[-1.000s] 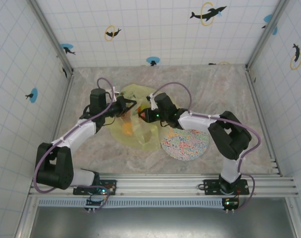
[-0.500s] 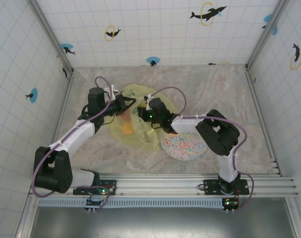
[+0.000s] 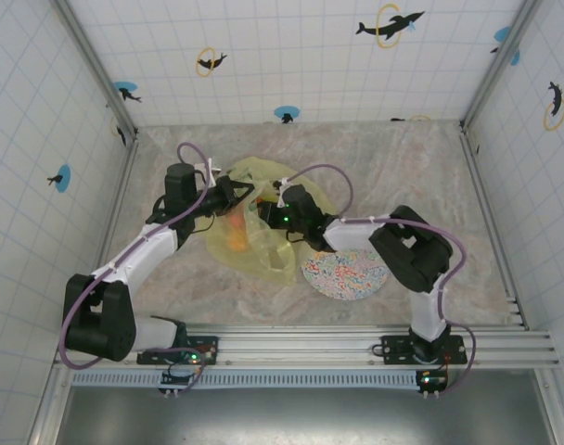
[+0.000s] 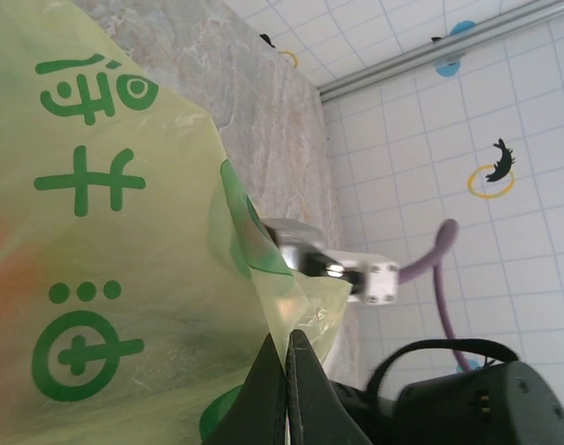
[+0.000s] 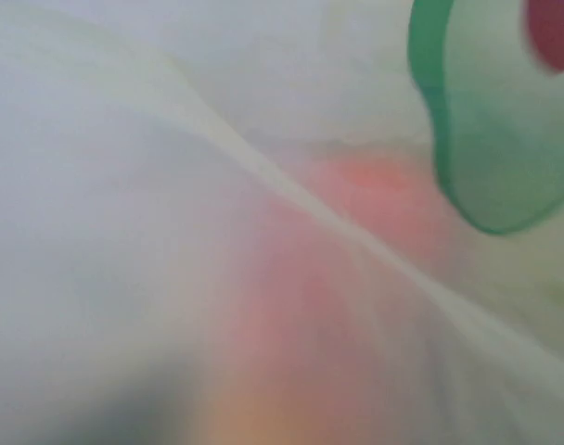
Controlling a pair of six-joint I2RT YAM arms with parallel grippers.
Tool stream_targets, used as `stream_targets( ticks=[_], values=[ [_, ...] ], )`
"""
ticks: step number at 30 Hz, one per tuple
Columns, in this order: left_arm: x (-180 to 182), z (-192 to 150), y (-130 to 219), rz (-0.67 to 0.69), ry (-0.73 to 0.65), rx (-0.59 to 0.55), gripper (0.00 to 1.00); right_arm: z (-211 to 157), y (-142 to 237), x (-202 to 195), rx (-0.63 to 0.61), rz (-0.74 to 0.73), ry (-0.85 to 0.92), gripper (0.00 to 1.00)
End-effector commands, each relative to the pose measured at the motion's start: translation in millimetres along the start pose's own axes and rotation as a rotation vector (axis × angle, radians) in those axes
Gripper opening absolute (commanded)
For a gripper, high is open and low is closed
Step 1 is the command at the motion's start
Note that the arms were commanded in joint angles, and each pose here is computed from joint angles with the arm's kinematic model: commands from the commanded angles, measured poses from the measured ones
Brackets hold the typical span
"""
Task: Place the fruits into the plastic bag
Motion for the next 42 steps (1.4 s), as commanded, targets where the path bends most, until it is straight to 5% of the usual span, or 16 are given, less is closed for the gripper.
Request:
stream_targets(
  ticks=[1,13,18,22,25,31,42],
  values=[
    [-10,10,2,0.001,-0.048,-0.030,0.00,12,41,16,-0.031,0.009,0.087,0.55],
    [7,9,-3,0.032,-0.016,-0.028,0.00,20,166,-2,-0.078,-0.136,0.403,0.59],
    [8,9,-4,0.033,-0.014,-0.025,0.00,43,218,-42,-0.203,-0.551,0.436,0.69],
    [9,9,-4,0.034,-0.012,-0.026,0.00,59,251,-76,-0.268,-0.855,0.348,0.88],
    [10,9,-5,0.034,-0.008,-0.025,0.00,58,250,-95,-0.232,-0.832,0.193,0.99],
    [11,7,-4,0.038,-0.004,-0.022,0.00,46,227,-116,-0.178,-0.708,0.009,0.99],
    [15,4,-6,0.041,0.001,-0.008,0.00,36,210,-146,-0.162,-0.790,-0.087,0.98]
  ],
)
Point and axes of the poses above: each hand's point on the last joint's axis, 136 mm out from that joint toward the fingers, its own y axis back along the fingers, its own x axis along the line the jaws close on, z = x × y, the point moved 6 cm from there along y, back along the fingers, and after that the axes turned 11 degrees about -y, right-handed, at the moved point
